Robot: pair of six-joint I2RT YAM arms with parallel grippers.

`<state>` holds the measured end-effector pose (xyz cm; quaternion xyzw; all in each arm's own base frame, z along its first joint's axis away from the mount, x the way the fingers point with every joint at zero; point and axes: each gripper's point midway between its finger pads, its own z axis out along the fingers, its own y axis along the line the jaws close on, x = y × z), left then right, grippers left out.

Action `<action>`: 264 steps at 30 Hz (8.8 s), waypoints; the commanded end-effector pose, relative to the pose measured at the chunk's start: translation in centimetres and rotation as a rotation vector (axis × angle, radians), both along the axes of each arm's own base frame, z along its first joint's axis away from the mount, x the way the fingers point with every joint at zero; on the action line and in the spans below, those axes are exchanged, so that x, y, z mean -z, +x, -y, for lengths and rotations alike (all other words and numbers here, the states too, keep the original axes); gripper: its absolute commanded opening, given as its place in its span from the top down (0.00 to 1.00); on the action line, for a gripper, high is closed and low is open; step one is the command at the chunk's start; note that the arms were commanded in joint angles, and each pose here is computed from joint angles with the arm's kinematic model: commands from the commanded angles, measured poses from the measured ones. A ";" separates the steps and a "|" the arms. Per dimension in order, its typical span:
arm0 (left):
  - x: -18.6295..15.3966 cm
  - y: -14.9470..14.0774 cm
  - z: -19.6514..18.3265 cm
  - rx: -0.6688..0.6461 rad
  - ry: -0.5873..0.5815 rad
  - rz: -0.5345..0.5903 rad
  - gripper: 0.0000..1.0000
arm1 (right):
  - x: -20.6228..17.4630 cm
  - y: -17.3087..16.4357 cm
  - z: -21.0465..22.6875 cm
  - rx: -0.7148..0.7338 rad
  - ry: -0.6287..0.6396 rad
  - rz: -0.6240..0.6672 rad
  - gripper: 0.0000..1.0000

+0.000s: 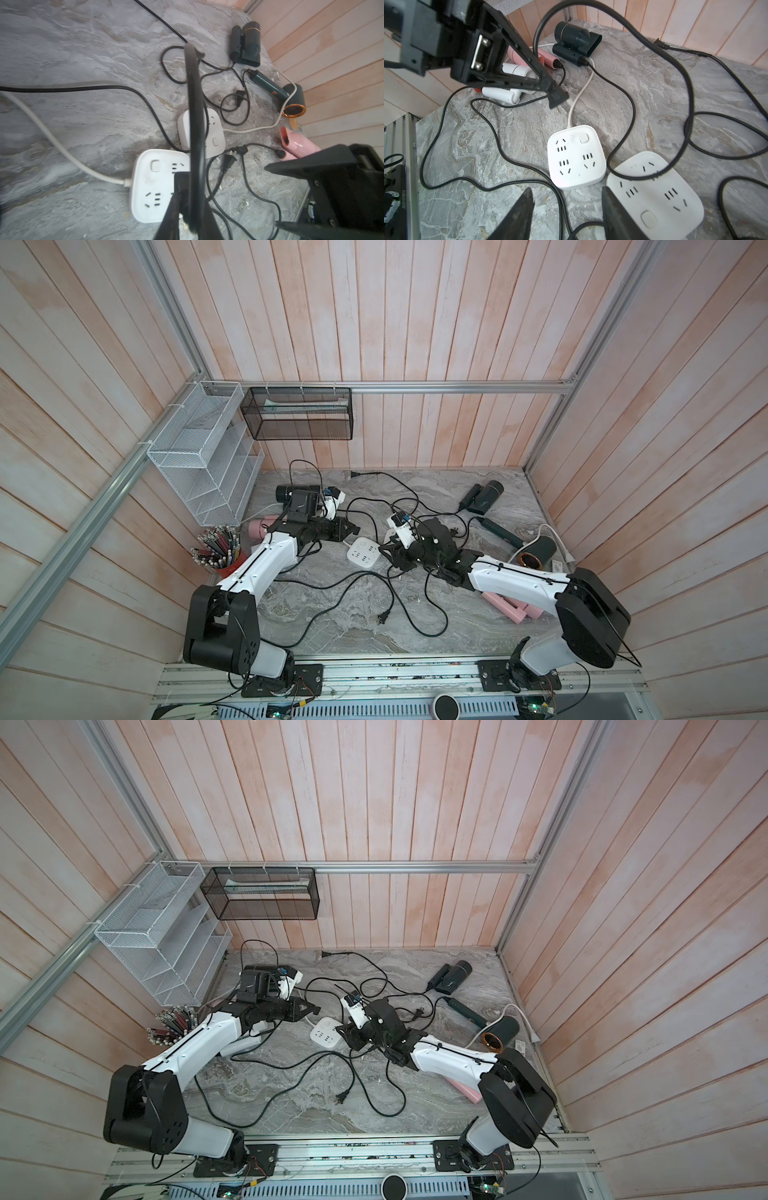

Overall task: Charge the blow dryers
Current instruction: Pick up the plug from the center of the board, then insert the plug into the socket, then pick up the charging cable from the center of the board.

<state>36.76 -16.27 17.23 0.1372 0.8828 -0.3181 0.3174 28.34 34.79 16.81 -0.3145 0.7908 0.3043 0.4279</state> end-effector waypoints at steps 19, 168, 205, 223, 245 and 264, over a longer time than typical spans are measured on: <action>-5.6 4.9 -10.9 -0.341 0.076 0.189 0.86 | 0.5 -2.5 6.2 0.199 0.111 -0.067 0.41; 11.9 5.9 4.7 -0.090 0.450 -0.133 0.89 | 2.1 -4.2 7.7 0.187 0.073 -0.100 0.01; 0.8 3.3 3.8 -0.127 0.288 0.055 0.29 | -1.1 -4.4 8.3 0.209 0.125 -0.080 0.02; -0.2 -4.6 -2.6 -0.330 -0.025 0.002 0.00 | -3.2 -2.6 6.2 0.226 0.149 -0.089 0.03; 6.3 -7.8 -13.0 -0.698 0.120 -0.238 0.12 | -2.1 -2.0 3.1 0.149 0.158 -0.120 0.14; 10.7 -12.8 -14.4 -0.958 0.255 -0.503 0.19 | 0.0 -3.0 3.1 0.133 0.112 -0.156 0.24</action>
